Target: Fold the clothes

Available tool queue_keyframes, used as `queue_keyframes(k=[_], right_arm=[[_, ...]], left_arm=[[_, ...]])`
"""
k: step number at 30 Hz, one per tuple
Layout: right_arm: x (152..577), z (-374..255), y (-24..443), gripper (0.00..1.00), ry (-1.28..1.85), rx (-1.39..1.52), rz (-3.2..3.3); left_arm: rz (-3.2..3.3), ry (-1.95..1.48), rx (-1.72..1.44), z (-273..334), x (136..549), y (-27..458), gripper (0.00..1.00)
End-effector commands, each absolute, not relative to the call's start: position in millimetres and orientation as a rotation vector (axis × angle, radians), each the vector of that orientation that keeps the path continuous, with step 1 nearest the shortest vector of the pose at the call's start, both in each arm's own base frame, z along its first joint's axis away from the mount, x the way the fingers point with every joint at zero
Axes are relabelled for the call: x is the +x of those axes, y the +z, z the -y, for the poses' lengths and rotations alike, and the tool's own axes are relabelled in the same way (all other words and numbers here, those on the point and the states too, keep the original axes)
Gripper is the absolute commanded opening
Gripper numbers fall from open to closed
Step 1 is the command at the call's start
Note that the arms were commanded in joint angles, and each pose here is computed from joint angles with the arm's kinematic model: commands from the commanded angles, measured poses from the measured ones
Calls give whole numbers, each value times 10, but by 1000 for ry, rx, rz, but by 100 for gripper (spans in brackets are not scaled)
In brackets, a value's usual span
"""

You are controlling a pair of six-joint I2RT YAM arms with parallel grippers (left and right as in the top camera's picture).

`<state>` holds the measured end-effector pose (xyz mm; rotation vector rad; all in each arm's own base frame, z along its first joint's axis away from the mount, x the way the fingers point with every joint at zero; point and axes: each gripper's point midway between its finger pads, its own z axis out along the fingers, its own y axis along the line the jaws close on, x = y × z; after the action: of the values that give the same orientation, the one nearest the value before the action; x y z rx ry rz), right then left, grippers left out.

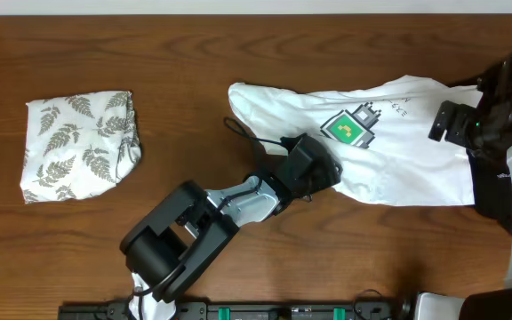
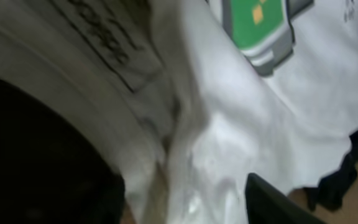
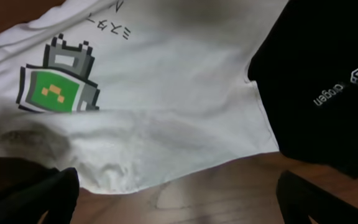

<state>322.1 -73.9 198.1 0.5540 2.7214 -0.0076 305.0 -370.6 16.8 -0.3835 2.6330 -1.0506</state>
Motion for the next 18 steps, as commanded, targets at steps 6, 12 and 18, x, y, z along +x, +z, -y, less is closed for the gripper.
queue_keyframes(k=[6, 12, 18], right_arm=[[3184, 740, 2037, 99, -2, 540, -2717], [3184, 740, 2037, 99, -2, 540, -2717], [3185, 735, 2037, 99, 2, 539, -2717]], left_arm=[[-2664, -824, -508, 3386, 3064, -280, 52], [-2723, -831, -541, 3504, 2821, -331, 52], [-2773, -817, -548, 3592, 2595, -377, 52]])
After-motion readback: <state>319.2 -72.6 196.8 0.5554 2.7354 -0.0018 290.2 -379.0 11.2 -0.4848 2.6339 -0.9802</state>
